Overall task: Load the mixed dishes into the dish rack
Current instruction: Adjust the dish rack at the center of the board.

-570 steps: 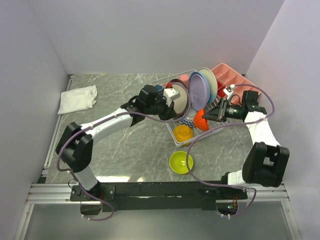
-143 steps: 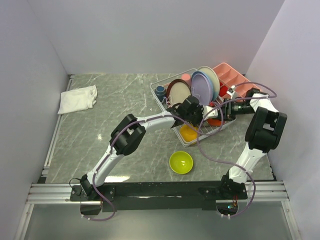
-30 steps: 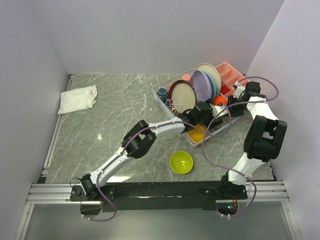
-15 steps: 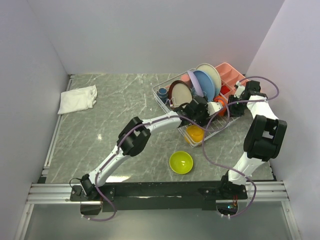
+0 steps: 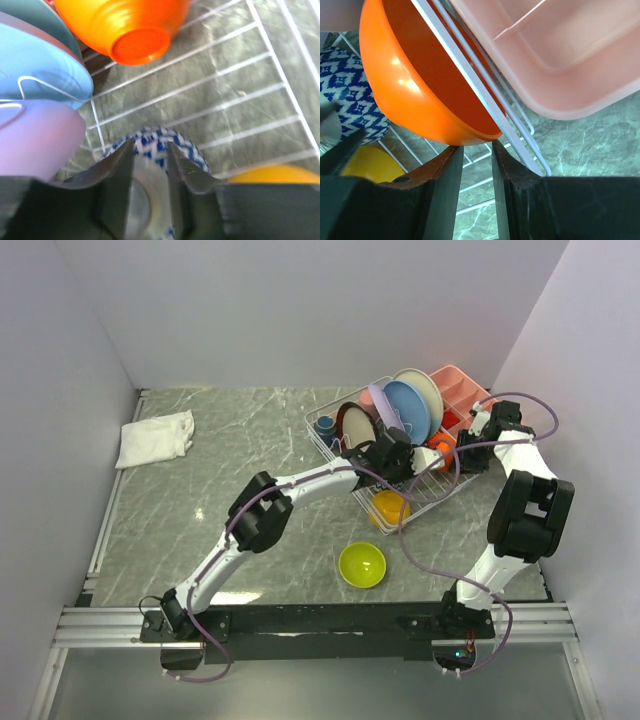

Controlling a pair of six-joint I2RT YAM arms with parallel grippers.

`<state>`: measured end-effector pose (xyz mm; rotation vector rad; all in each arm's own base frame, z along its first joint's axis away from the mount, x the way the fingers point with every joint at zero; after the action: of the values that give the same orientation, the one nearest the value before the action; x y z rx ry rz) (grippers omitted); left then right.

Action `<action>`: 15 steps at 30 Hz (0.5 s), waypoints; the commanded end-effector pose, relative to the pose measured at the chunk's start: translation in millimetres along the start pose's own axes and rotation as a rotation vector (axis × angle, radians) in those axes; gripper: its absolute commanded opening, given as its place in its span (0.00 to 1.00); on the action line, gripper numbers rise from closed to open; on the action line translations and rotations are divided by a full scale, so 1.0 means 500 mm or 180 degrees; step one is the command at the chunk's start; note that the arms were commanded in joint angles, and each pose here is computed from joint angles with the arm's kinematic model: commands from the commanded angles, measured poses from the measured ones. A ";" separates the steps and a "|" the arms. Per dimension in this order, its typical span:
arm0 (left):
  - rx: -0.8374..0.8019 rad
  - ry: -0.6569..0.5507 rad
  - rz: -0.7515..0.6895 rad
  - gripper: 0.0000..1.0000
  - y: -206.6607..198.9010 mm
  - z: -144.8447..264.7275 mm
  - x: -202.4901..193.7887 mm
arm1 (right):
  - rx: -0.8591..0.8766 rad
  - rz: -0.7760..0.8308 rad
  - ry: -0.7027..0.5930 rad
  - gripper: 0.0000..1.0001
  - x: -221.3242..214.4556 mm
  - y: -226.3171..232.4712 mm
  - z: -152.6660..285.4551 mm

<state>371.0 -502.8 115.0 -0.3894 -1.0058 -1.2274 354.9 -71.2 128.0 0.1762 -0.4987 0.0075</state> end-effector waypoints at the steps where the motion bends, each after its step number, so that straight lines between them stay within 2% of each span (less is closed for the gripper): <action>1: -0.0419 0.1291 -0.0049 0.33 -0.049 0.083 -0.164 | -0.0202 -0.0020 -0.0026 0.37 0.013 -0.026 0.005; 5: -0.0393 0.1331 -0.0122 0.33 -0.045 0.102 -0.164 | -0.0206 -0.0009 -0.0064 0.37 0.020 -0.026 0.010; 7: -0.0351 0.1286 -0.0141 0.47 -0.039 0.098 -0.156 | -0.0179 0.0014 -0.0098 0.37 0.024 -0.023 0.016; 9: -0.0297 0.1071 -0.0153 0.60 -0.028 0.089 -0.123 | -0.0127 0.0062 -0.0168 0.37 0.028 -0.015 0.028; 12: -0.0262 0.0627 -0.0205 0.73 -0.023 0.085 -0.063 | -0.0062 0.0149 -0.0238 0.37 0.028 0.000 0.051; 15: -0.0409 0.0197 -0.0157 0.81 -0.028 0.107 0.007 | -0.0014 0.0340 -0.0352 0.37 0.026 0.011 0.076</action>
<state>342.9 -486.6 139.0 -0.3907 -0.9506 -1.3373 353.2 -71.4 132.8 0.1742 -0.5094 0.0291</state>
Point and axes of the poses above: each gripper's point midway between its finger pads, its own z axis back along the fingers, its own y axis along the line the jaws close on, x = y × z, the point moved 5 cm from there along z, back along the fingers, and after that the axes turned 8 degrees about z, right-handed, at the moved point
